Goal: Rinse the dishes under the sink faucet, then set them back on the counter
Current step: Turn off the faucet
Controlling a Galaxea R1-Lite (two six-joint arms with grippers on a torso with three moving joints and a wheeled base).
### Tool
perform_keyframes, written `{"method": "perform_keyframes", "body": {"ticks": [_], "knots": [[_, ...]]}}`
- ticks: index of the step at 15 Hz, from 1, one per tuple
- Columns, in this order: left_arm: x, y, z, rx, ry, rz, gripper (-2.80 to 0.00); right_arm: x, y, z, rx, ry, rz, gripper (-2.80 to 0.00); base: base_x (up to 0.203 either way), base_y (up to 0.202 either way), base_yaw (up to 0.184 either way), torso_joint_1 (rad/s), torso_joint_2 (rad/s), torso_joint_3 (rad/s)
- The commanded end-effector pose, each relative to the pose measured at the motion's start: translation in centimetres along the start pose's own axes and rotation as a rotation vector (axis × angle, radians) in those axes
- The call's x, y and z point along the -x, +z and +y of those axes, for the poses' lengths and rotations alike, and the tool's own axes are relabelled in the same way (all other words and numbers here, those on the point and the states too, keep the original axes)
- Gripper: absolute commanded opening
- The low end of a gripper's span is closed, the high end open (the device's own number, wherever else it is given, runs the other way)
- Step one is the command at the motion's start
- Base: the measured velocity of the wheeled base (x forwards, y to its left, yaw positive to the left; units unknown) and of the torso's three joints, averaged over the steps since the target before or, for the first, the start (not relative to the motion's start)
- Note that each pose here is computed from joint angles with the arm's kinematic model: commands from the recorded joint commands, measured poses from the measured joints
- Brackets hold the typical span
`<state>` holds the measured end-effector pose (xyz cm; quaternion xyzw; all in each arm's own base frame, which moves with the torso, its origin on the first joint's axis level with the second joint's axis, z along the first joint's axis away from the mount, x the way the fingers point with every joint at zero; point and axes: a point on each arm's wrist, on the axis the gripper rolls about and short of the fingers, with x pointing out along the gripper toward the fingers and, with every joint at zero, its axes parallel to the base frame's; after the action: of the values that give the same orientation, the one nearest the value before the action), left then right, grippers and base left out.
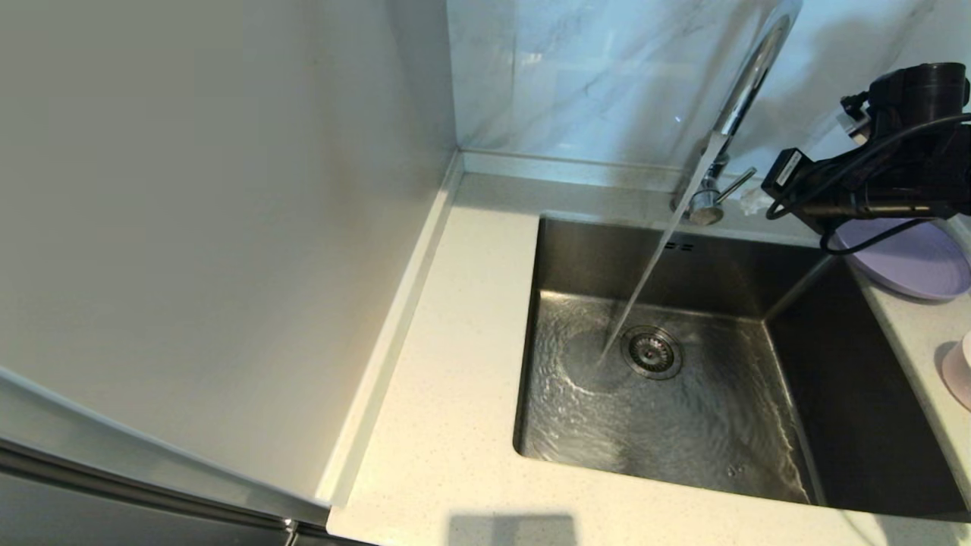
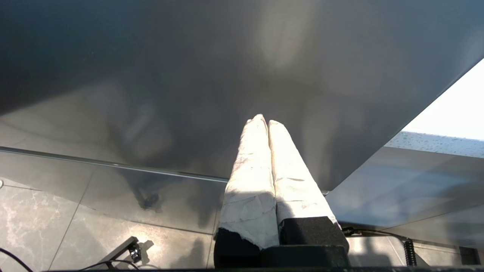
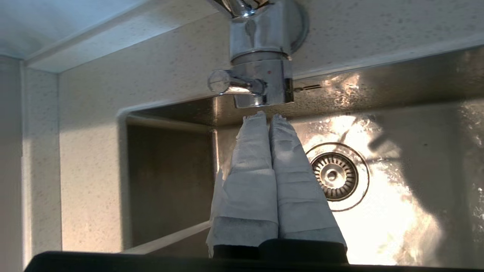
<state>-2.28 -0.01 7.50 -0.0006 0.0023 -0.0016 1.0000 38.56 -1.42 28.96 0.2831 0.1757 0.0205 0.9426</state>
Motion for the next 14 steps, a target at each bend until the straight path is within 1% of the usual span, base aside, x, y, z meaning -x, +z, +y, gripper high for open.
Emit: {"method": "perform_keyframes", "body": {"ticks": [1,9,12,14], "knots": [[0.0,0.0,0.0,0.000,0.000,0.000,-2.80,-0.2,0.2,0.1,-0.005,0.006,-0.008,-2.80,0.000,0.000,0.000,0.000,0.00,0.000],[0.0,0.0,0.0,0.000,0.000,0.000,-2.80,-1.2,1.0,0.3,-0.010,0.015,-0.040,-2.80,0.000,0.000,0.000,0.000,0.00,0.000],[0.0,0.0,0.0,0.000,0.000,0.000,-2.80,-1.5,1.5,0.6,-0.041,0.009,-0.090,-2.80,0.000,0.000,0.000,0.000,0.00,0.000],[0.0,0.0,0.0,0.000,0.000,0.000,-2.80,-1.4,1.9,0.9,-0.057,0.021,-0.108,-2.80,0.000,0.000,0.000,0.000,0.00,0.000]]}}
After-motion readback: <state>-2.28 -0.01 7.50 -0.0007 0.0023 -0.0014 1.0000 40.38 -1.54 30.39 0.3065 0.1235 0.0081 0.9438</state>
